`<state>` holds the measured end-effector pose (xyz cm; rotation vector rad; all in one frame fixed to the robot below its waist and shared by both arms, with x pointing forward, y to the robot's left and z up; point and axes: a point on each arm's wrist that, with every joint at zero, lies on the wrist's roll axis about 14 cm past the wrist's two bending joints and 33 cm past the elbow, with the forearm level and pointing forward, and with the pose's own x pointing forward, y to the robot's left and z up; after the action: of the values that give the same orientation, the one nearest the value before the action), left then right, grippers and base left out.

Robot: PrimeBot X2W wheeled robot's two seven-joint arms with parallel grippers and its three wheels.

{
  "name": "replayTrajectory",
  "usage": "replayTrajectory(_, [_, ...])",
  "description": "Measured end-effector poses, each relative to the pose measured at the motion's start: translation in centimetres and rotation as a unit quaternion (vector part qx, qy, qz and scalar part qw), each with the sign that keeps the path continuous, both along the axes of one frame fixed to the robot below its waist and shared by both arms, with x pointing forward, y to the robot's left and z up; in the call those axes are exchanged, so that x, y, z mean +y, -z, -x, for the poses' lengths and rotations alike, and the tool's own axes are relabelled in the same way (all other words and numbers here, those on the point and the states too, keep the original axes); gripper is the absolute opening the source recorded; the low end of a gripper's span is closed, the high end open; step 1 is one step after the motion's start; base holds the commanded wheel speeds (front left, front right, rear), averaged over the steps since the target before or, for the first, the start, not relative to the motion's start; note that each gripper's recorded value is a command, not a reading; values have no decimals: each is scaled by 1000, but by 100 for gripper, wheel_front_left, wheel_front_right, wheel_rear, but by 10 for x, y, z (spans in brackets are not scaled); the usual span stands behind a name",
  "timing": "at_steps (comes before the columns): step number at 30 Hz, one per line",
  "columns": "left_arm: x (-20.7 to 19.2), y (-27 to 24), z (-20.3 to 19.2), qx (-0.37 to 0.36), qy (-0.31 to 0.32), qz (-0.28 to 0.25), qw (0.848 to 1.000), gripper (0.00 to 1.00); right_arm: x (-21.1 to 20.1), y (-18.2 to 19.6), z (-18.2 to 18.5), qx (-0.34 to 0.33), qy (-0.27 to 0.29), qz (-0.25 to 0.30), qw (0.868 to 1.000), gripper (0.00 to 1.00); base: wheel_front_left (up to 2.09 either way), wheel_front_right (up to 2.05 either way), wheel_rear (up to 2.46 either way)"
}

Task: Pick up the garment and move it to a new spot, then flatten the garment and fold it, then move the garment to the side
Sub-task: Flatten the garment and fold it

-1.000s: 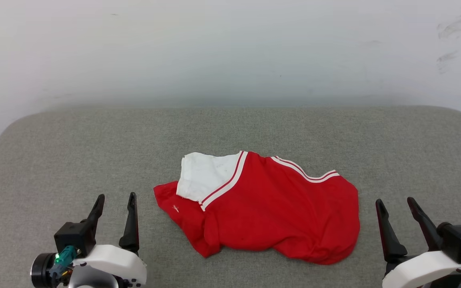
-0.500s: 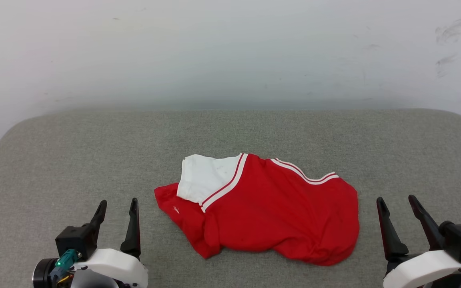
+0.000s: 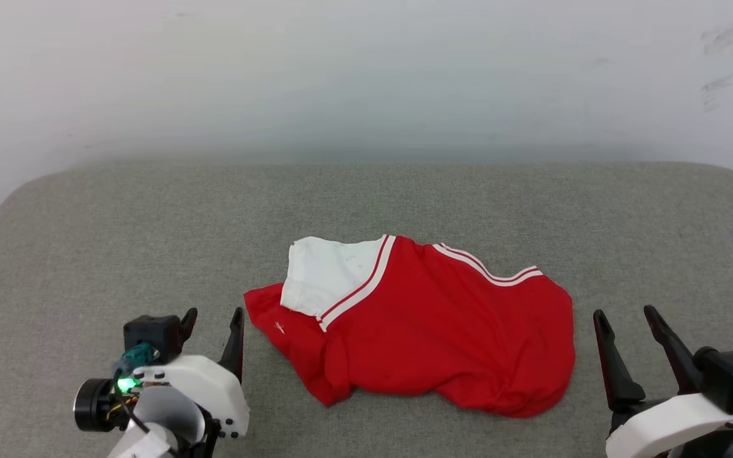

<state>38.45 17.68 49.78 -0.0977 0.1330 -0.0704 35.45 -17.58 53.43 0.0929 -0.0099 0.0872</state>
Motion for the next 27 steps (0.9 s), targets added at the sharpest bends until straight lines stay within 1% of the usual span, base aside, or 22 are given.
replayTrajectory(5, [-18, 24, -17, 82, 43, -9, 996, 100, -3, 7, -5, 13, 5, 0, 1000, 100, 0, 0, 0])
replayTrajectory(10, [-38, 55, -31, 166, 98, -32, 981, 100, -11, 14, -14, 22, 17, 1, 1000, 100, 0, 0, 0])
replayTrajectory(12, [-44, 72, -32, 208, 120, -49, 969, 100, -14, 19, -16, 28, 22, 1, 999, 100, 0, 0, 0])
replayTrajectory(16, [-50, 95, -39, 260, 156, -94, 948, 100, -20, 26, -22, 36, 31, -1, 999, 100, 0, 0, 0])
replayTrajectory(18, [-52, 109, -38, 292, 176, -120, 932, 100, -23, 29, -26, 38, 35, -1, 999, 100, 0, 0, 0])
replayTrajectory(23, [-58, 134, -27, 382, 222, -152, 884, 100, -29, 38, -28, 47, 46, -7, 998, 100, 0, 0, 0])
replayTrajectory(24, [-58, 135, -26, 396, 228, -157, 876, 89, -30, 39, -27, 48, 48, -9, 998, 100, 0, 0, 0])
replayTrajectory(25, [-59, 136, -25, 401, 233, -157, 872, 40, -32, 40, -27, 49, 50, -8, 998, 100, 0, 0, 0])
replayTrajectory(26, [-59, 136, -24, 403, 237, -159, 870, 0, -32, 40, -27, 49, 51, -9, 997, 100, 0, 0, 0])
replayTrajectory(27, [-60, 135, -24, 402, 242, -160, 868, 0, -33, 41, -27, 50, 52, -10, 997, 100, 0, 0, 0])
